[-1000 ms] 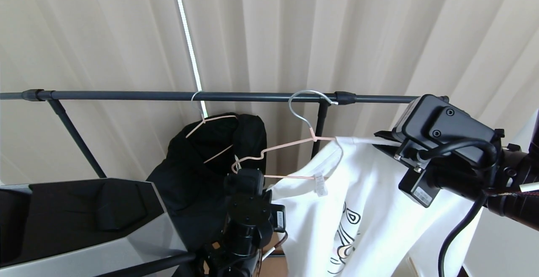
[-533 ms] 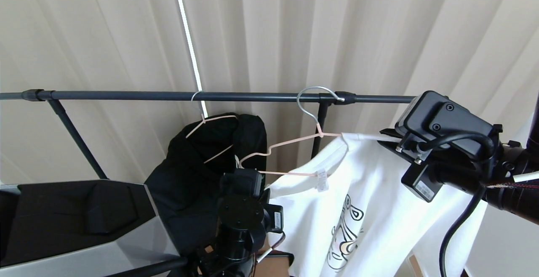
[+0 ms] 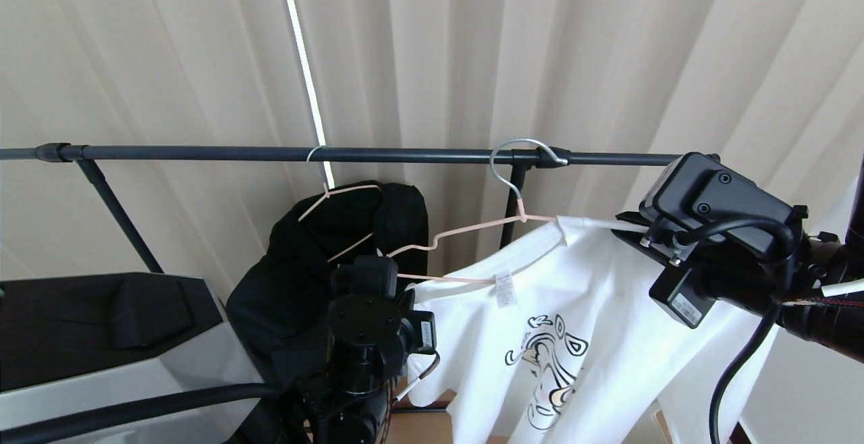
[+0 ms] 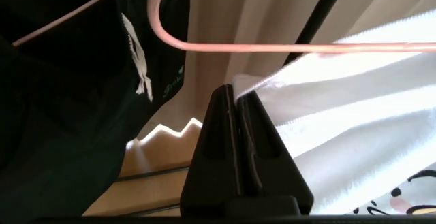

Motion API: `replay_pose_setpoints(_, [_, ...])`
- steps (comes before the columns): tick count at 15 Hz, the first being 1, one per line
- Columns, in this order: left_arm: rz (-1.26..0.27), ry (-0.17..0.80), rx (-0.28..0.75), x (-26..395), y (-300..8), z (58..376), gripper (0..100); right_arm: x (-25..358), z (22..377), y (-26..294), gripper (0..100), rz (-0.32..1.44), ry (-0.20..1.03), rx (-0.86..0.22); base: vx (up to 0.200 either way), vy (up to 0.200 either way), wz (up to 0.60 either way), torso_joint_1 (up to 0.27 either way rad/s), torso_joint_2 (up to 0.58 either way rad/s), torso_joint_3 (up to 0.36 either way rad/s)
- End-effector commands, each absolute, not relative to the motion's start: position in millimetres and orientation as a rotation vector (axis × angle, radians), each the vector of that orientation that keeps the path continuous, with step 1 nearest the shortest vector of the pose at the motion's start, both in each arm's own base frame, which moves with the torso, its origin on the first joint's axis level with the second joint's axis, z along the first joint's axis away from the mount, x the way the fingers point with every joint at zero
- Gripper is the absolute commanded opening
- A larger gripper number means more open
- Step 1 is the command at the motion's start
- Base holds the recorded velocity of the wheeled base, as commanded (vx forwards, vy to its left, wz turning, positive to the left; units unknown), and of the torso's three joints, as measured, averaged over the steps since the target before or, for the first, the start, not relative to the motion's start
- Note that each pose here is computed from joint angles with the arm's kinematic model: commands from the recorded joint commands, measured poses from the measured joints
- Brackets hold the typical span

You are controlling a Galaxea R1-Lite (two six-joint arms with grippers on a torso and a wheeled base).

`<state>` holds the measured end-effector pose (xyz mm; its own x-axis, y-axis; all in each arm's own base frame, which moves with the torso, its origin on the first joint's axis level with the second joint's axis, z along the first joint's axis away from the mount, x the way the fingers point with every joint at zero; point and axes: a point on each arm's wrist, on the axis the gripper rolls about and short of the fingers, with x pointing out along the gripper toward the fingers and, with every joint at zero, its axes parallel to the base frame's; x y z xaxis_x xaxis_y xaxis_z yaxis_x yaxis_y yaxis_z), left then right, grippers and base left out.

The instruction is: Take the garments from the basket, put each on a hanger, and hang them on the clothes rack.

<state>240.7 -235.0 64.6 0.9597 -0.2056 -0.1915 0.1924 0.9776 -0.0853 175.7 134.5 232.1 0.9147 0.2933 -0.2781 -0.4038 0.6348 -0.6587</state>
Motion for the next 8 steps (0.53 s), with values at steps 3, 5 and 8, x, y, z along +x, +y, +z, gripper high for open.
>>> replay_pose_setpoints(3, [-0.172,0.192,-0.076,243.7,-223.9,70.6,0,174.2,228.8,126.9,0,0.387,0.163,-0.788,0.000,0.000,0.00,0.000,0.00,0.000])
replay_pose_setpoints(5, [-0.157,0.192,-0.077,246.2,-219.3,71.3,0,171.6,224.4,122.3,0,0.382,0.177,-0.793,0.000,0.000,0.00,0.000,0.00,0.000])
replay_pose_setpoints(8, [-0.144,0.197,-0.075,247.5,-215.0,70.1,0,167.3,223.1,114.8,0,0.368,0.181,-0.786,0.000,0.000,0.00,0.000,0.00,0.000])
